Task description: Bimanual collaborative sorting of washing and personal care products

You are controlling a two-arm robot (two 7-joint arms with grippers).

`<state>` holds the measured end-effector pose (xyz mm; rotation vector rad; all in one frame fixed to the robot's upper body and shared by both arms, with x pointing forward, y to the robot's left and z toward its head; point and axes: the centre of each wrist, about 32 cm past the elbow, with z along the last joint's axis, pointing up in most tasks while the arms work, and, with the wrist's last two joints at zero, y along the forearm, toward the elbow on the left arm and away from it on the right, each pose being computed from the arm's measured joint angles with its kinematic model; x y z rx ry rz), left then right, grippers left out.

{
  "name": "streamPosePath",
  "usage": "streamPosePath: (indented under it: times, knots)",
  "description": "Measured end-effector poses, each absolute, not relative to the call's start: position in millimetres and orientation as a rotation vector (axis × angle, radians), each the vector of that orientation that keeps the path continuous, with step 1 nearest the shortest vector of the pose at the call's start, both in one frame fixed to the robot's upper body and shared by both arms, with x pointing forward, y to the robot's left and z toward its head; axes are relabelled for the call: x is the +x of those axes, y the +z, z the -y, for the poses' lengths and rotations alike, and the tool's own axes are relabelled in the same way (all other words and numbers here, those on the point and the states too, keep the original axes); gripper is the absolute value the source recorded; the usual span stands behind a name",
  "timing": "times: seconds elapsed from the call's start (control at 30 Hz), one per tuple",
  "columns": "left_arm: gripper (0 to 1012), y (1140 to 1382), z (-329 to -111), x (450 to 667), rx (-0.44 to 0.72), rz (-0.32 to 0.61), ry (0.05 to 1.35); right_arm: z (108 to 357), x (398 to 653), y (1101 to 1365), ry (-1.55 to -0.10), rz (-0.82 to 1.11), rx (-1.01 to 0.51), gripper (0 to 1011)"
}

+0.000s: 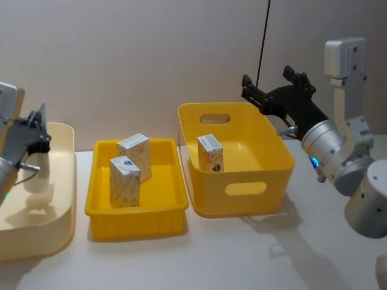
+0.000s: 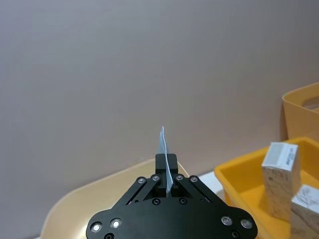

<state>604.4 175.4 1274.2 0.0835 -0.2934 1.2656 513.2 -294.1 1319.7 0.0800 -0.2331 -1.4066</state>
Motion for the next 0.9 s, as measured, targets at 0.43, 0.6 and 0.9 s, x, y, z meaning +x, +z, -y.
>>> streamPosePath:
  times: [0.43, 0.6, 0.9]
  knots:
    - [13, 1320, -187, 621, 0.047, 0.457, 1.264, 294, 513, 1320, -1.407, 0.233, 0.080, 1001]
    - [13, 1339, -191, 627, 0.025, 0.508, 1.229, 294, 513, 1320, -1.407, 0.233, 0.080, 1001]
    - [13, 1365, -194, 639, -0.019, 0.563, 1.128, 294, 513, 1320, -1.407, 0.233, 0.080, 1001]
